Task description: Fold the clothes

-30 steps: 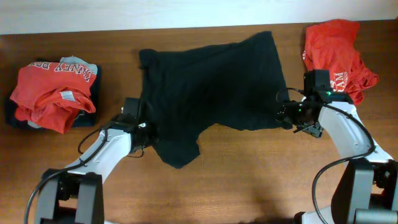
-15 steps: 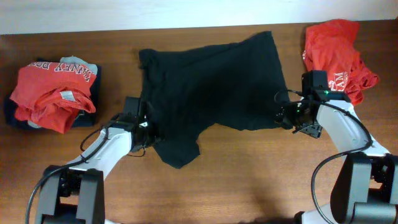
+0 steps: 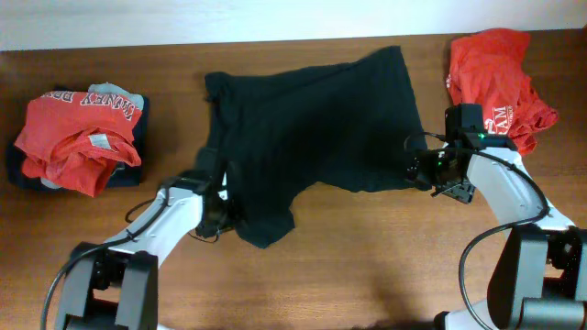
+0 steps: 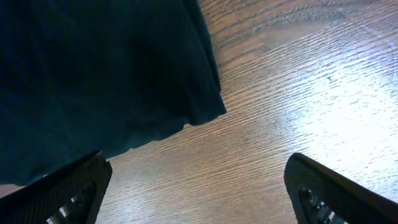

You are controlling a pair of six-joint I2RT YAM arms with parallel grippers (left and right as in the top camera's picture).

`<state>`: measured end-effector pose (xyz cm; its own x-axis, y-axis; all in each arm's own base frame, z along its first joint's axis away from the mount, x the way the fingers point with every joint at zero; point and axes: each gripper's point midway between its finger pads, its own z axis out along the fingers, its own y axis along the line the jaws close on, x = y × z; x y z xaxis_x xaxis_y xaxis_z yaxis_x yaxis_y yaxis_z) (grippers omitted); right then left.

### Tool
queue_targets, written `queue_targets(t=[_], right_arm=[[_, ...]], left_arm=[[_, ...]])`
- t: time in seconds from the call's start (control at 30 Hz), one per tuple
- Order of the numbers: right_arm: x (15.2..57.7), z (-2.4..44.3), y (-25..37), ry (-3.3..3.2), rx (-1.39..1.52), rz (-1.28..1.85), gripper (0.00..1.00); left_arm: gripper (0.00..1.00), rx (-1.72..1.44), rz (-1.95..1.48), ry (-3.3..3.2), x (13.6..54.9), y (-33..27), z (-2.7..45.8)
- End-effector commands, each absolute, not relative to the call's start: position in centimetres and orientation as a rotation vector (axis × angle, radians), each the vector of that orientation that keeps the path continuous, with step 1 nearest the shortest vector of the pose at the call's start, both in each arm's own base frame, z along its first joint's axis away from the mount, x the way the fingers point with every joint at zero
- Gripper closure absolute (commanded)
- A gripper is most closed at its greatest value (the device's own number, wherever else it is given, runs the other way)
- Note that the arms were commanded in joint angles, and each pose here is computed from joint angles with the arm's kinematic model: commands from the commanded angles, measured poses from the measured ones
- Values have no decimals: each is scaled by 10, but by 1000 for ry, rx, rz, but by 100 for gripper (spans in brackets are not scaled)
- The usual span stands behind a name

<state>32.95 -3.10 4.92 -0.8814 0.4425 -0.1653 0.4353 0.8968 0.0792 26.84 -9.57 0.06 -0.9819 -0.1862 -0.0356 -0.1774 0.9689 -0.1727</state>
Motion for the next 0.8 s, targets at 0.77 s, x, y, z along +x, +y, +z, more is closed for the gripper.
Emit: queue_targets(t=[0.77], right_arm=[[329,44,-32,2895,662,58,7]], left_arm=[[39,511,-24,3005,246,-161,14]])
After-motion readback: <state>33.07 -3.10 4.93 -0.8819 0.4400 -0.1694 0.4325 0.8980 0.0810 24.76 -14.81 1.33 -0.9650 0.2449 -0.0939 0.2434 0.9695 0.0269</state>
